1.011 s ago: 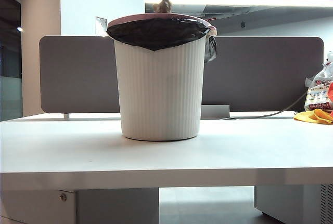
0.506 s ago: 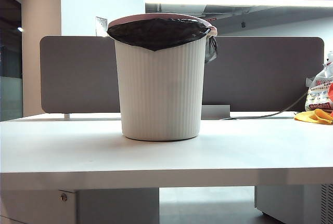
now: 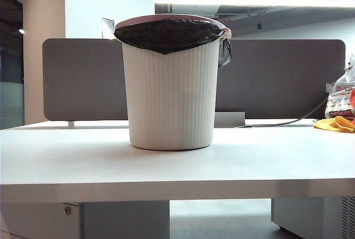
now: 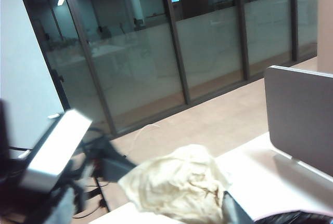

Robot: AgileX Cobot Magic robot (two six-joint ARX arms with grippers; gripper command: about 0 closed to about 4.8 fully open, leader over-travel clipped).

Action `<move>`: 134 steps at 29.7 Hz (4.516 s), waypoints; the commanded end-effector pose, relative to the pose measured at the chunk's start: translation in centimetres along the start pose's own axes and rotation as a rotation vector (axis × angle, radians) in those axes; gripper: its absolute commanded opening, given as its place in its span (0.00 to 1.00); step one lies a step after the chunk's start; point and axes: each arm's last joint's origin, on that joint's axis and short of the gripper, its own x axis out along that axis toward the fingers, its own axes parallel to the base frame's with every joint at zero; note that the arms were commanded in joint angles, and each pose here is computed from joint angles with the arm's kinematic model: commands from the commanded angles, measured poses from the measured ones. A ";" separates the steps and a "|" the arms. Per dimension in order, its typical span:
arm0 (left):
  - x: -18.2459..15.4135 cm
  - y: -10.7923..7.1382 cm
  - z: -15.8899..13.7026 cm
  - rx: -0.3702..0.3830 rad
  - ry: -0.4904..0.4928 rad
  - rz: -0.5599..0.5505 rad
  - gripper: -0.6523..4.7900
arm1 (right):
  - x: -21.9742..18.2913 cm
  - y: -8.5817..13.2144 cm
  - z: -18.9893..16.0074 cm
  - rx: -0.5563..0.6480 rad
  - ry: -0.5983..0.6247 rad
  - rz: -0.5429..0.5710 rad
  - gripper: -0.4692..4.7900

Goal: Pick up all the trash on the table and put it in the trash can.

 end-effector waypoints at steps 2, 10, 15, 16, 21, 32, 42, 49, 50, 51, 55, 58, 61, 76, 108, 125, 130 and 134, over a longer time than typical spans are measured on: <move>0.5 1.3 1.2 -0.066 -0.238 -0.325 1.00 | -0.1 -0.2 -0.2 0.080 0.037 0.060 0.81; 1.8 0.9 1.6 -0.048 -0.327 -0.520 1.00 | -0.1 -0.3 -0.3 0.088 0.046 0.079 0.81; 3.2 0.5 1.6 -0.112 -0.327 -0.543 1.00 | -0.1 -0.2 -0.2 0.090 0.047 0.096 0.81; 3.2 0.5 1.6 -0.116 -0.331 -0.552 1.00 | -0.1 -0.1 -0.2 0.098 0.046 0.099 0.81; 3.5 -0.4 2.1 -0.096 -0.369 -0.569 1.00 | -0.1 -0.1 -0.2 0.100 0.051 0.115 0.81; 4.7 -0.3 1.9 -0.135 -0.366 -0.537 1.00 | -0.1 0.2 0.2 0.086 0.029 0.153 0.81; 5.8 -0.5 1.5 -0.142 -0.357 -0.546 1.00 | -0.1 0.4 0.6 0.081 0.014 0.187 0.81; 6.2 -0.5 1.4 -0.146 -0.351 -0.537 0.71 | -0.2 0.4 0.6 0.095 0.016 0.190 0.81; 6.2 -0.5 1.4 -0.147 -0.350 -0.531 0.60 | -0.2 0.4 0.6 0.096 0.016 0.190 0.81; 6.2 -0.4 1.4 -0.146 -0.352 -0.526 0.45 | -0.2 0.4 0.6 0.096 0.016 0.190 0.81; 6.1 -0.4 1.5 -0.139 -0.368 -0.524 0.20 | -0.2 0.4 0.6 0.095 0.016 0.190 0.81; 6.1 -0.4 1.7 -0.132 -0.385 -0.515 0.20 | -0.1 0.3 0.6 0.093 0.013 0.183 0.81; 6.2 -0.2 1.7 -0.141 -0.386 -0.459 0.16 | -0.1 0.3 0.6 0.062 0.001 0.164 0.81; 6.8 1.6 1.4 -0.170 -0.402 -0.257 0.11 | -3.1 -2.6 1.3 0.049 -0.004 0.056 0.81; 5.8 1.8 3.6 -0.315 -0.425 -0.338 0.14 | -4.9 -2.6 -0.5 -0.165 0.184 -0.328 0.09; -10.2 -0.8 3.4 -0.148 -0.180 -0.076 0.11 | -13.6 10.1 3.2 -0.334 0.124 -0.553 0.08; -17.4 -2.1 0.8 -0.182 -0.258 -0.064 0.11 | -18.3 15.1 0.0 -0.365 0.146 -0.633 0.09; -20.8 -3.2 -3.2 -0.227 -0.289 -0.021 0.11 | -20.8 16.9 -4.1 -0.337 0.129 -0.662 0.09</move>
